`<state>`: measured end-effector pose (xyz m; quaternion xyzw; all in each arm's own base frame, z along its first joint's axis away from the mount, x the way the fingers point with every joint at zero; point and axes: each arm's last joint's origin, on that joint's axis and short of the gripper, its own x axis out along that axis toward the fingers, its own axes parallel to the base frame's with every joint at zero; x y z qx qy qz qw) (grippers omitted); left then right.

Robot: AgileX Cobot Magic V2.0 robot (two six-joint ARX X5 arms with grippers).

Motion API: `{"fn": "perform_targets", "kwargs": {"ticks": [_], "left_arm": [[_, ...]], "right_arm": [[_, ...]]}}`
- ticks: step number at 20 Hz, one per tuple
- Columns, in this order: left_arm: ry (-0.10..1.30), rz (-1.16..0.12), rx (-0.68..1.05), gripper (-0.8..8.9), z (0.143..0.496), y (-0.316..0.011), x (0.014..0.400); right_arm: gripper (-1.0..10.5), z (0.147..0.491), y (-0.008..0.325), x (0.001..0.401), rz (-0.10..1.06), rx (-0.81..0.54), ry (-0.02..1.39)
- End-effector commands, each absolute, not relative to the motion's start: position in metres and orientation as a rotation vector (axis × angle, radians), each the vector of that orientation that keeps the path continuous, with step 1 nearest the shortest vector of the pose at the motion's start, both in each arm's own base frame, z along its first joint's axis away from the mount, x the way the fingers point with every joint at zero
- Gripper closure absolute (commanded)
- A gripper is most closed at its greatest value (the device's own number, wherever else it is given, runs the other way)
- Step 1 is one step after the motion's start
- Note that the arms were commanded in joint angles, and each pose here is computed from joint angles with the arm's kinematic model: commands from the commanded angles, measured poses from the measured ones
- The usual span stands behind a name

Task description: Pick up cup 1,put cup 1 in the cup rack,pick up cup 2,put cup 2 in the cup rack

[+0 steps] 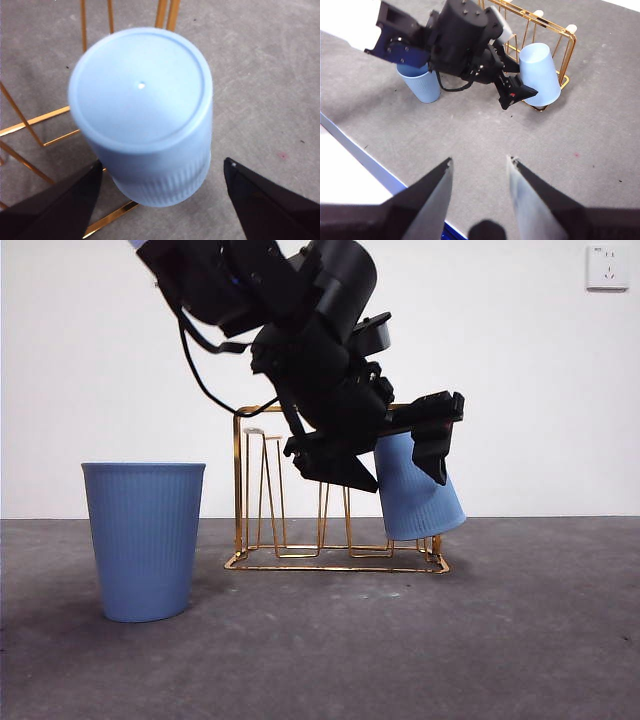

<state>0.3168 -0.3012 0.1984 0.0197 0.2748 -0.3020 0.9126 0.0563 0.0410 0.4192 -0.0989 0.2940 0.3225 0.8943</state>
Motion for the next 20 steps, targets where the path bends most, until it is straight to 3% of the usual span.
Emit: {"fn": "perform_targets", "kwargs": {"ticks": [1,11,17,20], "left_arm": [[0.599,-0.624,0.048,4.05,0.199,-0.305,0.318],[0.886,-0.630,0.136,4.05,0.217,-0.303,0.312],[1.057,-0.783,0.071,4.05,0.218,-0.301,0.298],[1.057,-0.878,0.044,4.05,0.244,-0.300,0.281]], "right_arm": [[7.6,0.418,0.042,0.057,0.671,-0.215,0.608],[7.6,0.417,0.041,0.057,0.675,-0.228,0.609],[7.6,0.417,0.042,0.057,0.677,-0.233,0.609],[7.6,0.417,0.042,0.058,0.676,-0.233,0.611]]}}
